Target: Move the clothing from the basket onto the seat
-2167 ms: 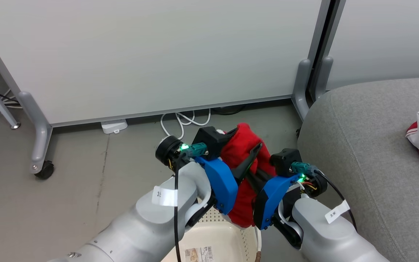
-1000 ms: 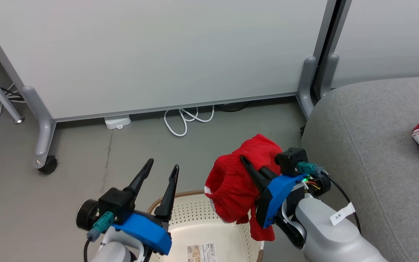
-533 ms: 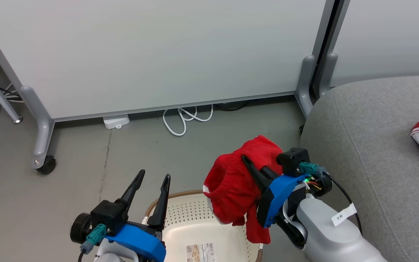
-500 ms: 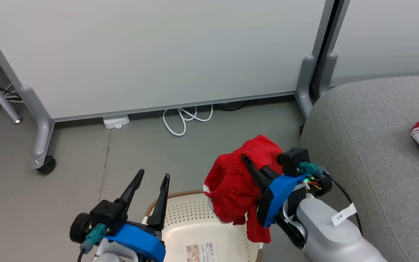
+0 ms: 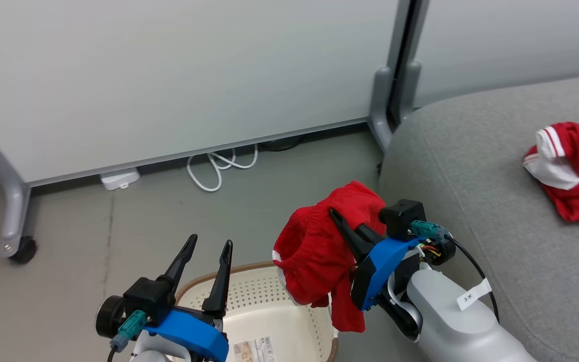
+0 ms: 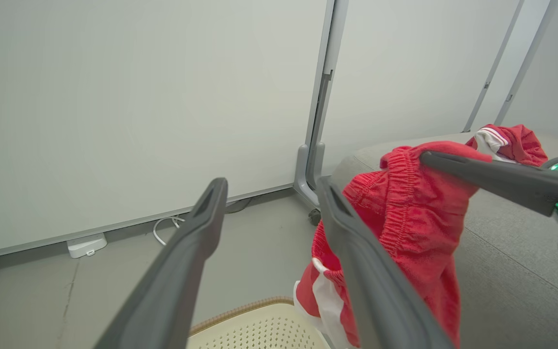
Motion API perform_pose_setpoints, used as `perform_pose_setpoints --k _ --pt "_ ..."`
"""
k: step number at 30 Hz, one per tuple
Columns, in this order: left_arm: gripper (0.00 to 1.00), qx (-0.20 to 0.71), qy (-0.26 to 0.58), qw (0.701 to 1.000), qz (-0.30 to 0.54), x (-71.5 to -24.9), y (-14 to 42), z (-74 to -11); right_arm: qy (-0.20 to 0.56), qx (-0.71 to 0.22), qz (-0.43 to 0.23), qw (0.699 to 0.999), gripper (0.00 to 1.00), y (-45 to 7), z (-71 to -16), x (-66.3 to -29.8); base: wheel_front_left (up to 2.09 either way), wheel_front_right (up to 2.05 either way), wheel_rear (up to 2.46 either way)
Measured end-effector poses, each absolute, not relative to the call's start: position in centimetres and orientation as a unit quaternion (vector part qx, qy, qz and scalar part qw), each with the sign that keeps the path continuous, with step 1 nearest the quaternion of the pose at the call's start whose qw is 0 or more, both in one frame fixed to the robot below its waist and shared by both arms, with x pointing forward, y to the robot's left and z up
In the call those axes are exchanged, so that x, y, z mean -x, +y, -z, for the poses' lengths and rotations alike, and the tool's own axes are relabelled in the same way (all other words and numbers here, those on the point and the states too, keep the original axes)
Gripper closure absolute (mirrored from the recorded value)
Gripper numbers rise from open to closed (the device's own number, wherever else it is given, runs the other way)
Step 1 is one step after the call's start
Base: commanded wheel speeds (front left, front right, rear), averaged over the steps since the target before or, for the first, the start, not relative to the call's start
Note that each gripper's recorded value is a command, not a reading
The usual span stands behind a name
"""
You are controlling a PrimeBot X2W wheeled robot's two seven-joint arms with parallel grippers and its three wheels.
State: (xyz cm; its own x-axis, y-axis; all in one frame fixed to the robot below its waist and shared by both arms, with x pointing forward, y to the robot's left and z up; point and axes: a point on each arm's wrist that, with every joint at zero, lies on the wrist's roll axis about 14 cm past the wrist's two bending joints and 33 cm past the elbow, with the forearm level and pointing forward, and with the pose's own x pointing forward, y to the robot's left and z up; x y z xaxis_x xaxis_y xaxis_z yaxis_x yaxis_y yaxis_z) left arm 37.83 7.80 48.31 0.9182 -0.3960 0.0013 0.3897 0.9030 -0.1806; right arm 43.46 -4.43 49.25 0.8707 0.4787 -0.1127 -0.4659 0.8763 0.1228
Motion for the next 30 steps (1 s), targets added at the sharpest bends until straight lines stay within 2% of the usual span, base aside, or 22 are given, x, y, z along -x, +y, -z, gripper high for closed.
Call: perform_pose_setpoints --k 20,30 --pt "0.00 0.091 0.038 0.936 0.338 -39.2 -2.0 -47.4 0.066 -0.053 -0.114 0.990 1.00 -14.7 -48.8 -41.8 0.00 0.00 0.00" --pt "0.00 0.088 0.048 0.920 0.379 -39.3 -4.8 -46.8 0.063 -0.058 -0.069 0.994 1.00 -17.9 -48.9 -40.7 0.00 0.00 0.00"
